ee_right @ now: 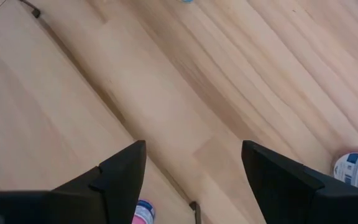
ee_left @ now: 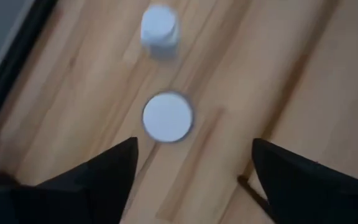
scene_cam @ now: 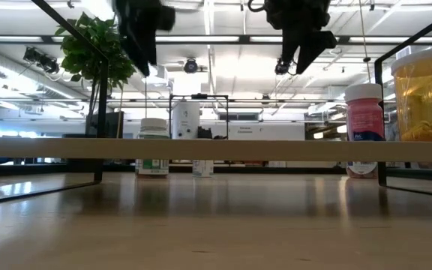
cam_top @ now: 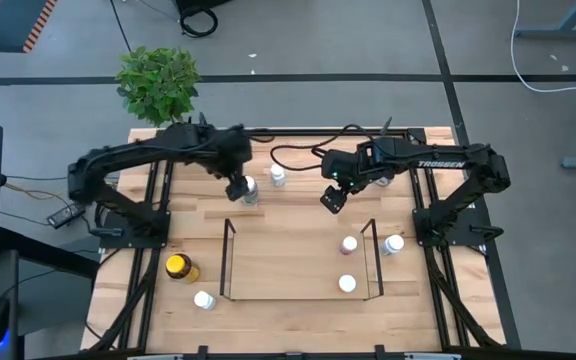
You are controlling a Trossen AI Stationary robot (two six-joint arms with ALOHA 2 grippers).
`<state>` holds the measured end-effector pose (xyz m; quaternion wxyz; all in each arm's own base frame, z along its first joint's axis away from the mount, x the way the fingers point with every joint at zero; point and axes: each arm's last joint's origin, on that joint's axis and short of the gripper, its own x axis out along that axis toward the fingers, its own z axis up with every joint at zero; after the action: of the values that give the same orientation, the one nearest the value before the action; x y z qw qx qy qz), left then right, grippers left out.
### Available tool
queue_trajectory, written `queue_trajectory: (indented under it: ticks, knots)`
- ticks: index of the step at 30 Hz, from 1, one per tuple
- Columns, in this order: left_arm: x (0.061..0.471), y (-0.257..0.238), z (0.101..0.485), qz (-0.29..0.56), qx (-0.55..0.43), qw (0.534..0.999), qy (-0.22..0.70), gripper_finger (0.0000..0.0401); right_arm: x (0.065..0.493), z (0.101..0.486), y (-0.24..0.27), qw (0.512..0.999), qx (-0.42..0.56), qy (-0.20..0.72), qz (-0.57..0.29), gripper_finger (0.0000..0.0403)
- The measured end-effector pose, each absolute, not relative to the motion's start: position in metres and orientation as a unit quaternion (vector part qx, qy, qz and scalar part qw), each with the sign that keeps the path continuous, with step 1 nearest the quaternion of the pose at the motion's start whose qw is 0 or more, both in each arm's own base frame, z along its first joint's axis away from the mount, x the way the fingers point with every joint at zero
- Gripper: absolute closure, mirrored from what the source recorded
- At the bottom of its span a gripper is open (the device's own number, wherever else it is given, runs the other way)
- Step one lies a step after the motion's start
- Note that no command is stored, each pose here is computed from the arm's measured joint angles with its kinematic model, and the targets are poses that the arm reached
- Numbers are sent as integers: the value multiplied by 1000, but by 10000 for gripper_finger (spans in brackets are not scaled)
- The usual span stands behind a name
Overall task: Pick and place medicine bottles onto shelf by color
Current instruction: Put the green pill bottle on the shelf
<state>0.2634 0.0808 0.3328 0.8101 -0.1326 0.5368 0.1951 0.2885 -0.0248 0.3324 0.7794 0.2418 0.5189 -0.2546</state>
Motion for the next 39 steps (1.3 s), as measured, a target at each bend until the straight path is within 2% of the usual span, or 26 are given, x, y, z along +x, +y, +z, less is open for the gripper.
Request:
queue_trajectory:
  ticks: [6, 20, 26, 34, 39]
  knots:
    - [284, 100, 292, 214, -158, 745, 612, 37, 289, 332, -23, 781, 239, 519, -251, 132]
    - [313, 120, 243, 207, -179, 711, 647, 26, 289, 332, -22, 792, 202, 530, -226, 132]
    - [321, 120, 243, 210, -178, 735, 620, 48, 289, 332, -22, 794, 193, 532, -220, 132]
    - [318, 119, 242, 213, -185, 722, 631, 98, 289, 332, -22, 794, 193, 532, -220, 132]
    - [316, 118, 242, 213, -186, 713, 641, 104, 289, 332, -22, 794, 194, 532, -220, 132]
